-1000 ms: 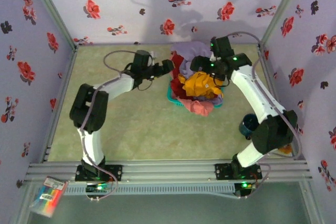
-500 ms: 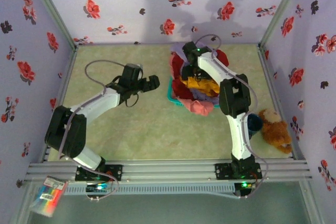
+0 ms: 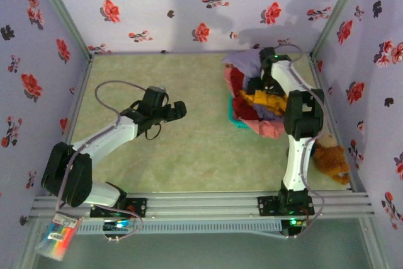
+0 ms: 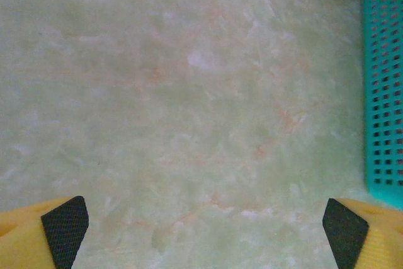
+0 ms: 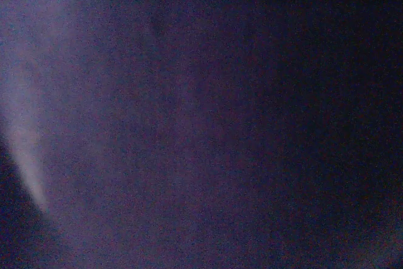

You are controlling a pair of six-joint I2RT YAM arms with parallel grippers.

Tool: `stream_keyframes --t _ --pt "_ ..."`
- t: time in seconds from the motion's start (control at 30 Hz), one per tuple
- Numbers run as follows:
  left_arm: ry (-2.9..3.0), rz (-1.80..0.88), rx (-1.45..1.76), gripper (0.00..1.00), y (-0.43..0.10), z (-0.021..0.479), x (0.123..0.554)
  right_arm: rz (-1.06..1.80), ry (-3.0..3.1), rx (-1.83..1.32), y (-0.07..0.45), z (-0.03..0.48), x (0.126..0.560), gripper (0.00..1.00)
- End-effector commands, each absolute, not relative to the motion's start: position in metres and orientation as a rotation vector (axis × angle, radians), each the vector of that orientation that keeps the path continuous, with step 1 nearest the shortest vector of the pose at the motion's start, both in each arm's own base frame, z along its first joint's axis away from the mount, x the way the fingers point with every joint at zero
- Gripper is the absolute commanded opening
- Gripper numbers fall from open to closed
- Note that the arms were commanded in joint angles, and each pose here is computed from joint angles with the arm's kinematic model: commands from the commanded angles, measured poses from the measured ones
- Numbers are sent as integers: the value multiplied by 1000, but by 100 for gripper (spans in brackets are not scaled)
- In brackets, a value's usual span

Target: Fold and stack the t-shirts

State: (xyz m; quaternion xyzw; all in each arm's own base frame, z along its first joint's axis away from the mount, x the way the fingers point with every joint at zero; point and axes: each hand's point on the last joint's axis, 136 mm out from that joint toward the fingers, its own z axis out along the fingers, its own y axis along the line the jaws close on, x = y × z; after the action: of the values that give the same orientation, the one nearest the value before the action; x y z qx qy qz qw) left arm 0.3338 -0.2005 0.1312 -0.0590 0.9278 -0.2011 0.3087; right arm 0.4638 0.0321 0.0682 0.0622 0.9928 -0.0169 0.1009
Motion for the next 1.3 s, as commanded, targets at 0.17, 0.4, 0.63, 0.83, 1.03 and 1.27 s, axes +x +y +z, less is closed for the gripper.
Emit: stream_keyframes --t 0.17,0.4,0.63,0.83,1.03,1.27 --pt "2489 -486 -160 99 -197 143 332 -130 3163 285 -60 11 428 99" --pt "2525 -485 -174 99 -199 139 325 -78 3119 270 -86 15 449 99" --pt "2541 -471 -161 99 -203 136 321 -50 3059 301 -111 22 470 99" --pt "2557 -462 -128 99 -207 137 317 -37 2994 318 -132 37 494 99" --pt "2566 -469 -135 99 -208 134 310 -28 2956 257 -142 45 512 99" --pt "2557 -488 -137 99 -213 136 310 -4 2851 251 -133 92 523 99"
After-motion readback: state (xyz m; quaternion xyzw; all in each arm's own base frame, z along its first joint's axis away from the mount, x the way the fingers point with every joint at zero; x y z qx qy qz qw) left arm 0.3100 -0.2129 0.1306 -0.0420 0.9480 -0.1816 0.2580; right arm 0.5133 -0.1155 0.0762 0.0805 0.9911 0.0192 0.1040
